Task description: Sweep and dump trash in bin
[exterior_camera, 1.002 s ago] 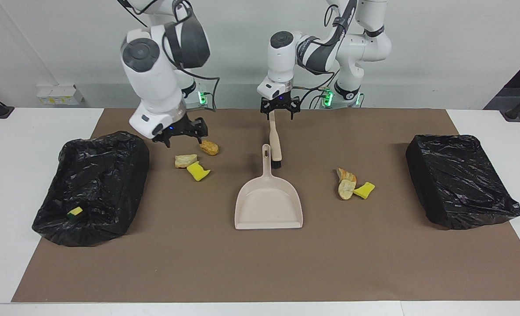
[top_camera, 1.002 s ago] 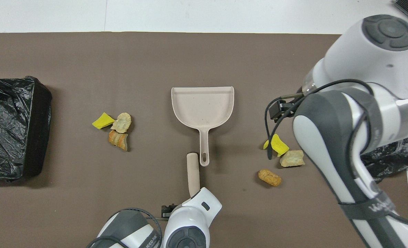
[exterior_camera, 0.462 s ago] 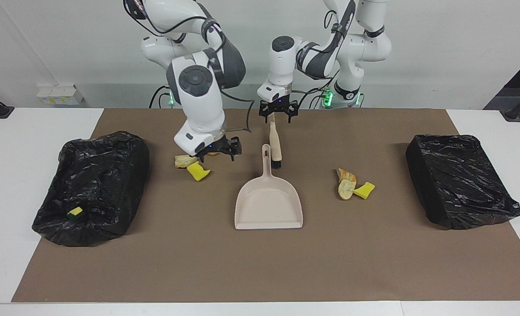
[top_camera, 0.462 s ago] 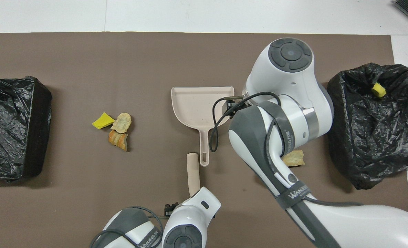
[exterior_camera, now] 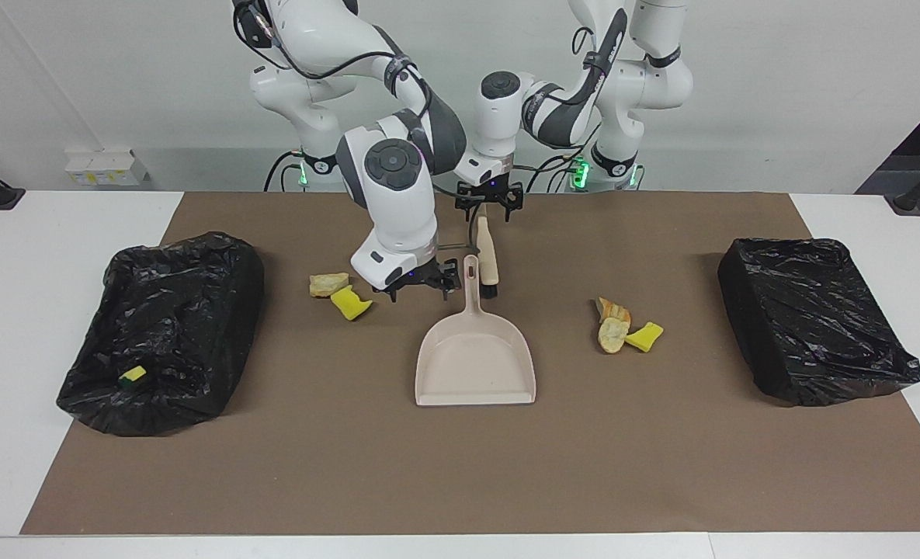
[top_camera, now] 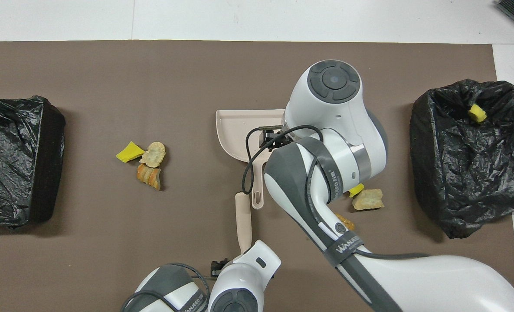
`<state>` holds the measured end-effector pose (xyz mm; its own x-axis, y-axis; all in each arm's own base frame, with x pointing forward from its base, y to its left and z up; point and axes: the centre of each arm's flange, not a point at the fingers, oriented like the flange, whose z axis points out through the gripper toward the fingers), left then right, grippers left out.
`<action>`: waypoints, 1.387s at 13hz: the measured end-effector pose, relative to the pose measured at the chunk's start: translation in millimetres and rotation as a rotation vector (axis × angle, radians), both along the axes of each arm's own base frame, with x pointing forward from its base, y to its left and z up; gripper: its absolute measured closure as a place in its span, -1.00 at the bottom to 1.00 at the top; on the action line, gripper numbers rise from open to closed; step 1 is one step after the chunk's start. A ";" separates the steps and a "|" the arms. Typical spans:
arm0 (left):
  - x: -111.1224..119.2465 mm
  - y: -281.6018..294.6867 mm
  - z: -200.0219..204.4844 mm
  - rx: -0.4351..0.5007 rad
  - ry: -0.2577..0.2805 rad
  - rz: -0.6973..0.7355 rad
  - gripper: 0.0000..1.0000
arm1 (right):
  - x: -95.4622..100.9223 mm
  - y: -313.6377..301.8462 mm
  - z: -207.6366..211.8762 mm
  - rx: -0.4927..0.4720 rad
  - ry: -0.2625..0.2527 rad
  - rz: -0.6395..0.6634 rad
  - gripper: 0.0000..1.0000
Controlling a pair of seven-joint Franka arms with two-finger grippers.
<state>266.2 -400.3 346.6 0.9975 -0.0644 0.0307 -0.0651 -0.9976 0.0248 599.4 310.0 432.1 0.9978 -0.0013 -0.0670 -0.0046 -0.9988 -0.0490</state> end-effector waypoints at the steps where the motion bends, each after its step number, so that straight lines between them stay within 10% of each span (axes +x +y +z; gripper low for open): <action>1: -3.9 -1.9 -1.2 0.001 0.001 -0.003 -0.92 | -3.1 10.7 -2.9 0.003 -0.007 -0.004 -1.00; 3: -11.5 -4.9 -7.1 0.006 0.013 -0.012 -0.76 | -5.9 21.0 -9.3 0.004 -0.009 -0.010 -1.00; 8: -5.6 -1.4 -12.0 0.010 0.029 0.003 0.49 | -4.2 19.6 -14.8 -0.003 -0.005 -0.012 -1.00; 14: 25.1 24.4 5.4 0.104 0.100 0.028 0.49 | -4.0 21.7 -15.0 -0.011 -0.022 -0.003 -1.00; 18: 85.8 99.7 63.6 0.115 0.096 0.014 0.49 | -14.2 41.5 -27.5 -0.009 -0.024 -0.009 -1.00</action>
